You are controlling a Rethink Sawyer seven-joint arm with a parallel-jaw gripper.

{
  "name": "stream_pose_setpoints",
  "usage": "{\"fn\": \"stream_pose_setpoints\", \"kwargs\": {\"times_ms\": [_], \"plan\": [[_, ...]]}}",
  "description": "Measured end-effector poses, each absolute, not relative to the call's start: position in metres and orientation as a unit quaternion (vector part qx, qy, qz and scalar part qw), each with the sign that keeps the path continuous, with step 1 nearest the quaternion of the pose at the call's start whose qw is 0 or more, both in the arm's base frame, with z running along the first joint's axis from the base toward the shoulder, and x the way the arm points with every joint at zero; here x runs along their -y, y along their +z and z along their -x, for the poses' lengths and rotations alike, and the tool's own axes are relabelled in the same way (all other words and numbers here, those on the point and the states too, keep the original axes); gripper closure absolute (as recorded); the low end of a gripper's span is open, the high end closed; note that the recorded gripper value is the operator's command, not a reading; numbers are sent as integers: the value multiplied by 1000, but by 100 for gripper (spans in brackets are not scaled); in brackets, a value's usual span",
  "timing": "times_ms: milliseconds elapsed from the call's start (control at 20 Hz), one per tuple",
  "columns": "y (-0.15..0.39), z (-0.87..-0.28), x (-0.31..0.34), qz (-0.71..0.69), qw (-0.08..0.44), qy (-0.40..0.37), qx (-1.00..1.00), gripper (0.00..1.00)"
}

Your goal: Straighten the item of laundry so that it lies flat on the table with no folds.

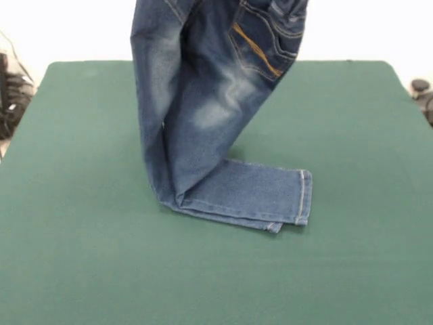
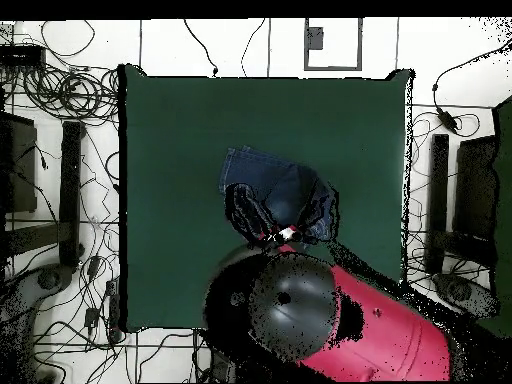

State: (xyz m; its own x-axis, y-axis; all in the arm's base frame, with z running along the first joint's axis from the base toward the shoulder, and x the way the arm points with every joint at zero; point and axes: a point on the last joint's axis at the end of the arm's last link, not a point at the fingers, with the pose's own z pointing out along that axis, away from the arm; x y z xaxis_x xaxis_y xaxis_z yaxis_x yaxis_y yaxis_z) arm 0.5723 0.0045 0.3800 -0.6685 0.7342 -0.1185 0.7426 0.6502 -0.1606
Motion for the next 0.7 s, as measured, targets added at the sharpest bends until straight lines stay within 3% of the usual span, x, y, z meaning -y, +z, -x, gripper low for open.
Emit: {"fn": "stream_pose_setpoints", "kwargs": {"times_ms": [400, 700], "plan": [[397, -582, 14, -399, 31, -92, -912, 100], [409, -592, 76, -411, 28, -98, -906, 100]]}}
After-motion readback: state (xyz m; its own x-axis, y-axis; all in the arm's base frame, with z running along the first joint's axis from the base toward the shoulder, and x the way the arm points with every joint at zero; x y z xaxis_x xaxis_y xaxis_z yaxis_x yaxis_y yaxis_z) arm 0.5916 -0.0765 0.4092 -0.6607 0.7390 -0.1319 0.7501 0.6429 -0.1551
